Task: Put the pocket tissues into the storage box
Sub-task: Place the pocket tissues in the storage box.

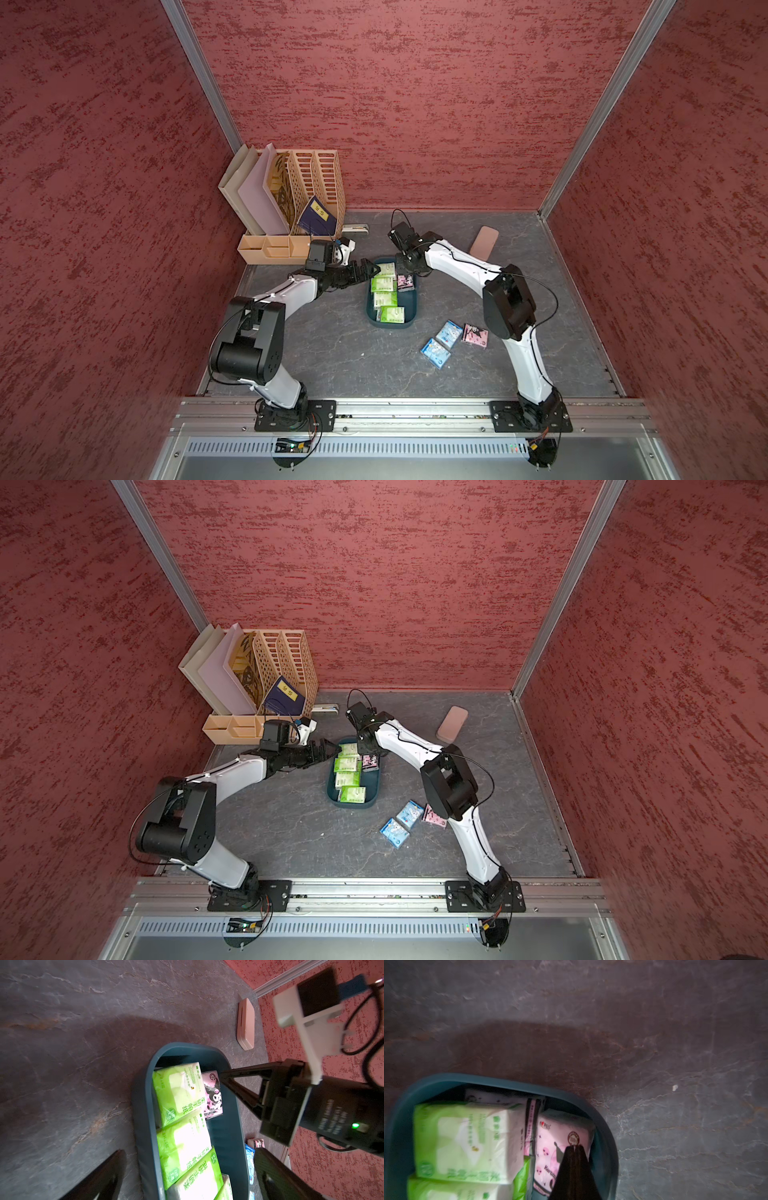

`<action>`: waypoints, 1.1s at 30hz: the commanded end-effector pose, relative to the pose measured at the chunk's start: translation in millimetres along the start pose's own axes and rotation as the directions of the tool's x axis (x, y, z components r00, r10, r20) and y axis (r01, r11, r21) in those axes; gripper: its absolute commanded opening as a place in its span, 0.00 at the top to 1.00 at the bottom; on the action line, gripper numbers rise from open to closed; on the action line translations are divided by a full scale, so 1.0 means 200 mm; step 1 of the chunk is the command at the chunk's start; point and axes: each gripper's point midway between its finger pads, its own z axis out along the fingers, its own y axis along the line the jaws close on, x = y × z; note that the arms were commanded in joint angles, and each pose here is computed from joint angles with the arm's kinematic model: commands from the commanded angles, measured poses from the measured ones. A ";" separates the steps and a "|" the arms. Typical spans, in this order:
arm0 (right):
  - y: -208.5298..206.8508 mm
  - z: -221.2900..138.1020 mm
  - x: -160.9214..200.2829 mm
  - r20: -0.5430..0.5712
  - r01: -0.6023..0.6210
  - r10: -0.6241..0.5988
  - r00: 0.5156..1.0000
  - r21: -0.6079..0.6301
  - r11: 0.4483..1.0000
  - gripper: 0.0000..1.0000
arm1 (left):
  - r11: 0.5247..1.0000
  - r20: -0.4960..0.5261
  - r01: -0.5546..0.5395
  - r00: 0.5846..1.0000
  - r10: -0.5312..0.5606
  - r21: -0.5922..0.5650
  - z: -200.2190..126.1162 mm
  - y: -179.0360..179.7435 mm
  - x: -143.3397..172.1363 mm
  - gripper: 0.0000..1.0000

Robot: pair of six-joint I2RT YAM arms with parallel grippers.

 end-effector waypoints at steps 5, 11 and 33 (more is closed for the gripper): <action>0.00 0.10 0.05 -0.067 -0.004 0.004 0.998 -0.004 1.000 1.00 | 0.999 0.018 -0.034 0.999 0.035 -0.005 -0.04 -0.04 -0.04 0.00; 0.03 0.02 -0.03 0.003 -0.016 0.016 1.000 -0.050 0.999 1.00 | 0.999 0.019 -0.040 0.999 0.040 -0.010 -0.05 -0.05 -0.05 0.00; -0.52 -0.61 0.13 0.074 -0.097 0.109 0.991 -0.146 0.985 0.47 | 0.985 0.031 -0.164 0.986 0.166 -0.055 -0.10 -0.18 -0.15 0.00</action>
